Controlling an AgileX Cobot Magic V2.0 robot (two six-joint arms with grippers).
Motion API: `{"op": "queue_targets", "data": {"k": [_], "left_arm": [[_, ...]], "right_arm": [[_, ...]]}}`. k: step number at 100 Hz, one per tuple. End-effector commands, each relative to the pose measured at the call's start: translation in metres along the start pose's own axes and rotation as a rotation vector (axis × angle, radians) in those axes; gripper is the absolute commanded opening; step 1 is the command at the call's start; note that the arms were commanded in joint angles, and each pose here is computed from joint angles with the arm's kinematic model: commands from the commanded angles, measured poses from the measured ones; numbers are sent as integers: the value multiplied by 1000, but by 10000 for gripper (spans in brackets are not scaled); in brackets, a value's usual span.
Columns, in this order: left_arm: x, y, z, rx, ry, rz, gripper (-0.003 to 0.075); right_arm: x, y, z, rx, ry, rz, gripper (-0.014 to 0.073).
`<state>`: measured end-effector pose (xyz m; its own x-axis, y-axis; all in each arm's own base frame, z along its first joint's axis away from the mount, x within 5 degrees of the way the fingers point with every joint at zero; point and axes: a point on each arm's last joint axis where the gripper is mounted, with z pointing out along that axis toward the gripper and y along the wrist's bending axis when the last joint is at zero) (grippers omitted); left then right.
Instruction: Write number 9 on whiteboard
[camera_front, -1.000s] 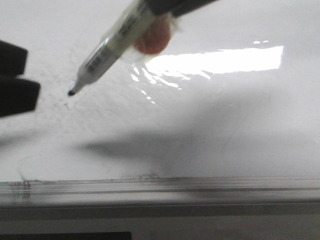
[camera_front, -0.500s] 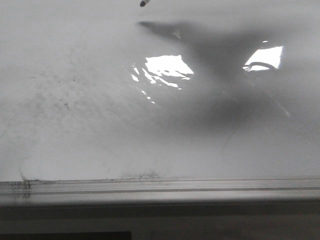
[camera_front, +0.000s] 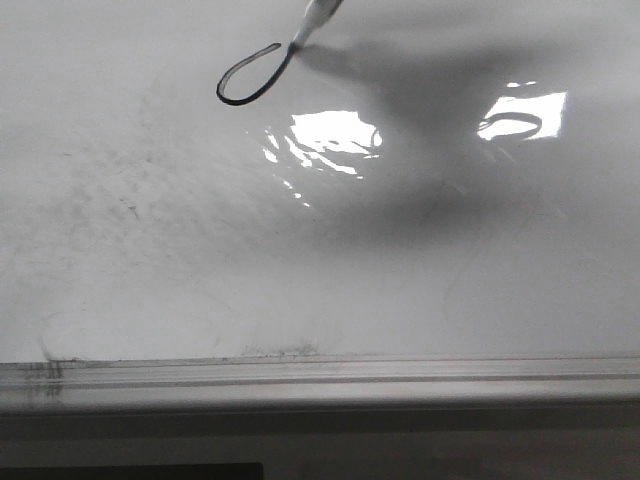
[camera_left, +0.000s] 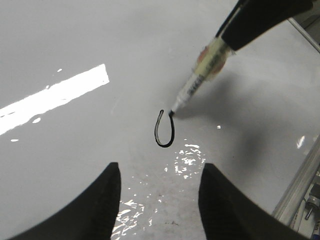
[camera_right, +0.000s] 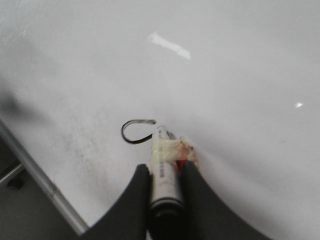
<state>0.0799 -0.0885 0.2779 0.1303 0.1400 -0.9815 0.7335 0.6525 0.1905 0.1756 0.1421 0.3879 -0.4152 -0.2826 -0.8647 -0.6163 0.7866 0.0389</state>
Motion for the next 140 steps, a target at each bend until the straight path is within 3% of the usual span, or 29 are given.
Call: {"op": "queue_targets", "data": {"k": [1,12,33,58,91,126,132,140], "left_arm": [[-18,3,0,-15,-118,-18,336],[-18,3,0,-15,-118,-18,336],[-18,3,0,-14,-116,-14,336],[-12,-4,10,43,-73,52,336],[5,-32,49,223,17,82,336],[10,-37,66,248,51,92,333],[10,-37,66,248,51,92,309],[10,-37,66,248,51,92,193]], "right_arm": [[-21,-5,-13,42,-117,-34,-62],[-10,-5,-2,36,-23,-2,-62],[40,5,13,-36,151,69,-62],[23,24,-5,-134,59,70,-62],[22,61,19,-254,67,55,-62],[23,71,16,-295,74,93,-62],[23,71,16,-296,74,94,-62],[22,72,16,-302,72,104,-62]]}}
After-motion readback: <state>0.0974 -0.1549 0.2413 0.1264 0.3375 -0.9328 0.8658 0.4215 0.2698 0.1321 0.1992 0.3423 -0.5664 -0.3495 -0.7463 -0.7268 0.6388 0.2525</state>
